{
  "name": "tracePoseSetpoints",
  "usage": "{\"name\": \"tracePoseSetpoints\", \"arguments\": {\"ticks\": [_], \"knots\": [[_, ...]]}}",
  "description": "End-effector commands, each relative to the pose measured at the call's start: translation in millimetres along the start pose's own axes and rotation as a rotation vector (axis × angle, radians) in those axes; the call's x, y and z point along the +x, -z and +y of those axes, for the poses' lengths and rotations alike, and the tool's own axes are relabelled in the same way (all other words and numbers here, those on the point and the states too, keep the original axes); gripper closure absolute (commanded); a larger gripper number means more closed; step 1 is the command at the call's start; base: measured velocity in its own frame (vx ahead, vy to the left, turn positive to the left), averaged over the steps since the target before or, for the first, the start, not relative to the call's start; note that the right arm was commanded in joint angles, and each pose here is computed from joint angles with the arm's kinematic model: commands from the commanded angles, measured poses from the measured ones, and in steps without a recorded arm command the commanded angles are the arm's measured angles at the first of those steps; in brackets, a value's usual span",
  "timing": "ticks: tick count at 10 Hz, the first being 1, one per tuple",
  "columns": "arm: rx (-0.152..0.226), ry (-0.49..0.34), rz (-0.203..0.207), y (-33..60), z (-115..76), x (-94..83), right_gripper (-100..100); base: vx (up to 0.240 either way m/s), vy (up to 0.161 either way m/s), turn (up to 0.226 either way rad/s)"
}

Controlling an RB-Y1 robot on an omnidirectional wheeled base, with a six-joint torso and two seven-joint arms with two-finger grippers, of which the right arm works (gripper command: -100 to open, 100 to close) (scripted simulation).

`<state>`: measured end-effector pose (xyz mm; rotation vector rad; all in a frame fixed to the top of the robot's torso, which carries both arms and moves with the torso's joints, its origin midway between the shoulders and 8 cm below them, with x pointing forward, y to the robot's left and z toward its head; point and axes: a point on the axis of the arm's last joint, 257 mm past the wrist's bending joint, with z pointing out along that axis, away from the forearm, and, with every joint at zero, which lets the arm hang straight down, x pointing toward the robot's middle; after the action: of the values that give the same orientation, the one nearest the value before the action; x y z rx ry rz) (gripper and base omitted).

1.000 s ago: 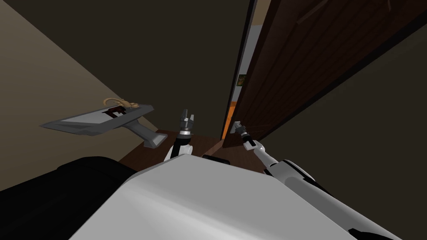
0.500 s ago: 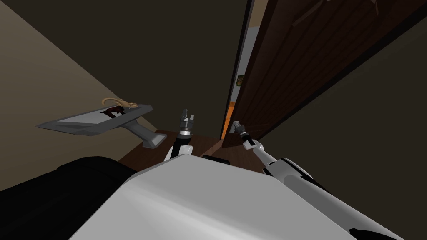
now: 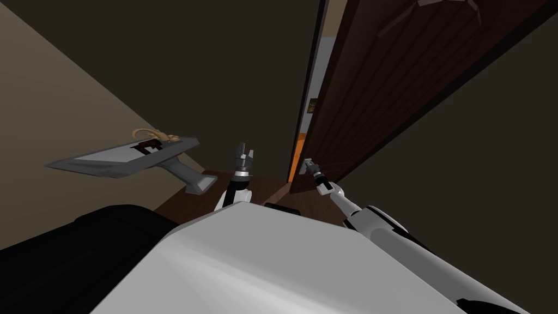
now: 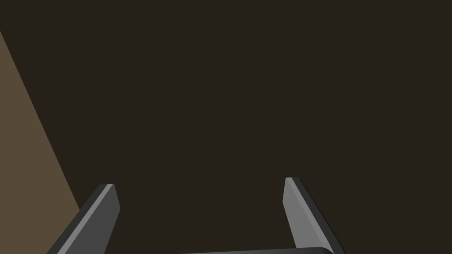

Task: Pull the door open

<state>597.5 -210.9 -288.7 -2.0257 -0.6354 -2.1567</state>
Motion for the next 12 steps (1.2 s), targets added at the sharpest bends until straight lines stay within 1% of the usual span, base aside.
{"name": "tracePoseSetpoints", "arguments": {"ticks": [1, 5, 9, 10, 11, 12], "knots": [[0.004, -0.054, -0.015, 2.1, -4.1, -7.0, 100, -0.009, -0.019, -0.019], [0.013, -0.162, -0.016, -1.2, -9.5, -5.6, 100, -0.012, -0.019, -0.016], [0.019, -0.223, -0.017, -3.0, -12.6, -4.9, 100, -0.008, -0.010, -0.008], [0.018, -0.206, 0.003, -6.7, -7.9, 4.4, 100, 0.000, 0.000, 0.000], [0.059, -0.210, 0.010, -4.4, -17.1, 7.1, 100, -0.102, -0.083, 0.026], [0.071, -0.210, 0.011, -3.3, -19.9, 7.2, 100, -0.155, -0.167, 0.037]]}}
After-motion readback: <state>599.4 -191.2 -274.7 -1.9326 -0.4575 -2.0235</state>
